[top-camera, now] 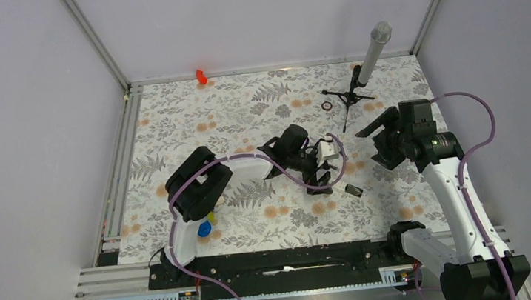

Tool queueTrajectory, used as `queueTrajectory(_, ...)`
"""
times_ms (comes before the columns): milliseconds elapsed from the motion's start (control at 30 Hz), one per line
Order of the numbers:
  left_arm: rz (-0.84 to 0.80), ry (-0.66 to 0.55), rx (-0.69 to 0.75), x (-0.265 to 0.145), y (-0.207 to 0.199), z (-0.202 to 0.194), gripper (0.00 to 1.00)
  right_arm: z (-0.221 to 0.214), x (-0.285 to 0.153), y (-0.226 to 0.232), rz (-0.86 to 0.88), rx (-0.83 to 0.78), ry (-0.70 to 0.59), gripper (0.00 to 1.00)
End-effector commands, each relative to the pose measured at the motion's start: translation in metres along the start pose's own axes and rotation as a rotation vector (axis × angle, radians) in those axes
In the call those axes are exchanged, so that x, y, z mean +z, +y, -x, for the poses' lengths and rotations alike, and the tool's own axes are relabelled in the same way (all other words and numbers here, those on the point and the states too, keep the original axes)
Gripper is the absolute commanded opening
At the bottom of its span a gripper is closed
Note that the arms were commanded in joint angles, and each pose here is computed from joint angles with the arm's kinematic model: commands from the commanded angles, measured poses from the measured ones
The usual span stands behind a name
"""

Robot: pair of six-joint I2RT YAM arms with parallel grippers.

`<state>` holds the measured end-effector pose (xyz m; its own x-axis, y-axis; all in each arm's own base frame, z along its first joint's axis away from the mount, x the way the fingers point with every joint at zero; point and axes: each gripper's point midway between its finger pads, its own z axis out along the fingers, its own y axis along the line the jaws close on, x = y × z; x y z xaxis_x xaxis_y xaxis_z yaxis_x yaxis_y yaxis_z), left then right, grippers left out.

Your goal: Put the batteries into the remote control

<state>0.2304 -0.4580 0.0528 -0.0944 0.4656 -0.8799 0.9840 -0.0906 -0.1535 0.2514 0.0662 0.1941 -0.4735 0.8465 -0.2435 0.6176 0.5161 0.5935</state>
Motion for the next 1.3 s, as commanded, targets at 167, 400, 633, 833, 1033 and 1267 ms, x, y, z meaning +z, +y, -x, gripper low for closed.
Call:
queueTrajectory(167,-0.034,-0.012,0.063,0.01,-0.006,-0.01,0.93,-0.003,-0.006,0.004,0.027,0.037,0.015,0.84)
queueTrajectory(400,-0.04,0.049,0.082,0.012,-0.008,-0.032,0.74,-0.004,-0.005,0.004,0.025,0.041,0.026,0.84)
queueTrajectory(633,0.005,0.069,0.08,0.0,-0.012,-0.038,0.46,0.002,-0.006,0.008,0.035,0.032,-0.002,0.84)
queueTrajectory(833,0.153,0.022,0.165,-0.023,-0.006,-0.029,0.17,0.002,-0.003,0.006,0.023,0.016,0.002,0.84)
queueTrajectory(1033,0.19,0.025,0.159,-0.046,-0.016,-0.019,0.05,0.002,0.001,0.009,0.035,0.014,0.01,0.83)
queueTrajectory(1267,0.294,-0.055,-0.151,-0.093,0.005,-0.011,0.05,-0.003,0.016,0.026,0.175,-0.03,0.033,0.82)
